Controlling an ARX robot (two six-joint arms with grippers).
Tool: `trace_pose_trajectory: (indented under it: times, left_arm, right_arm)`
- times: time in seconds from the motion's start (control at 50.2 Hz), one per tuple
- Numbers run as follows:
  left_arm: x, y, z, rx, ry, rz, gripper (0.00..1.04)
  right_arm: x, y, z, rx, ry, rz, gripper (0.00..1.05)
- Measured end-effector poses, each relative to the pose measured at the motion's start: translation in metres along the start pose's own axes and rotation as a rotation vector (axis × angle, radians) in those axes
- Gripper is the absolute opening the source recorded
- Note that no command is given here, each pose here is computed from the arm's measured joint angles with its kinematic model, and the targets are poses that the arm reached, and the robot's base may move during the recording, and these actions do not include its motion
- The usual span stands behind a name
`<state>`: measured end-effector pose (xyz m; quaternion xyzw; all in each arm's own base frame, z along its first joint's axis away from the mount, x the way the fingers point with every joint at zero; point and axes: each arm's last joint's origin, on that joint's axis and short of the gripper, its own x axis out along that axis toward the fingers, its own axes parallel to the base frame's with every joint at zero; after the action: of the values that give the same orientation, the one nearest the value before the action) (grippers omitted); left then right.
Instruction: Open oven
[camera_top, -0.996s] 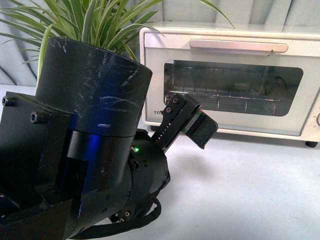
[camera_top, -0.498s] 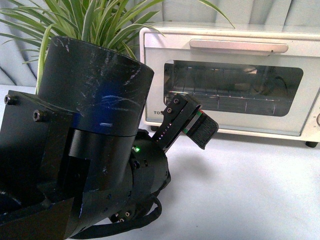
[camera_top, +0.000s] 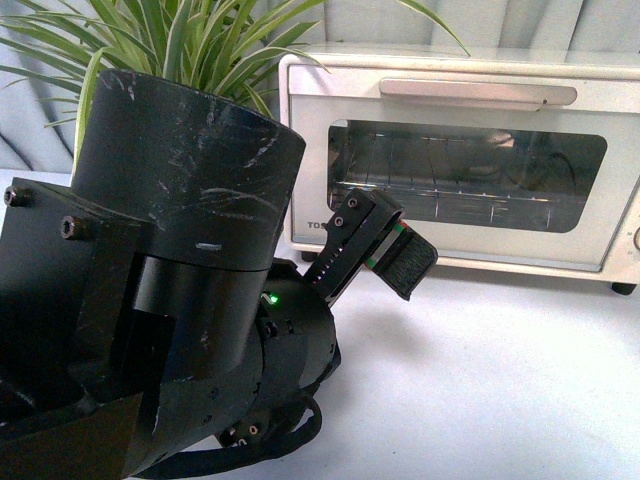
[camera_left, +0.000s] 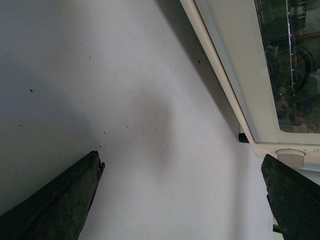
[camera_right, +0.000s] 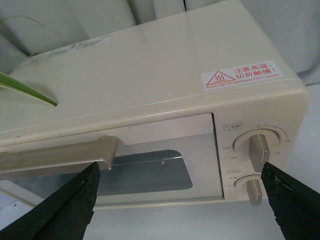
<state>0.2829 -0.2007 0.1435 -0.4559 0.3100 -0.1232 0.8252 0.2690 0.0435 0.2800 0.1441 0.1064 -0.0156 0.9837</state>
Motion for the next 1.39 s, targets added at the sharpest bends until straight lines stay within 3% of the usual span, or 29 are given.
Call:
trace_pose_trajectory:
  times: [1.394]
  left_arm:
    - [-0.005, 0.001, 0.004, -0.005, 0.005, 0.002, 0.98]
  right_arm:
    - [0.055, 0.036, -0.001, 0.165, 0.163, -0.089, 0.95]
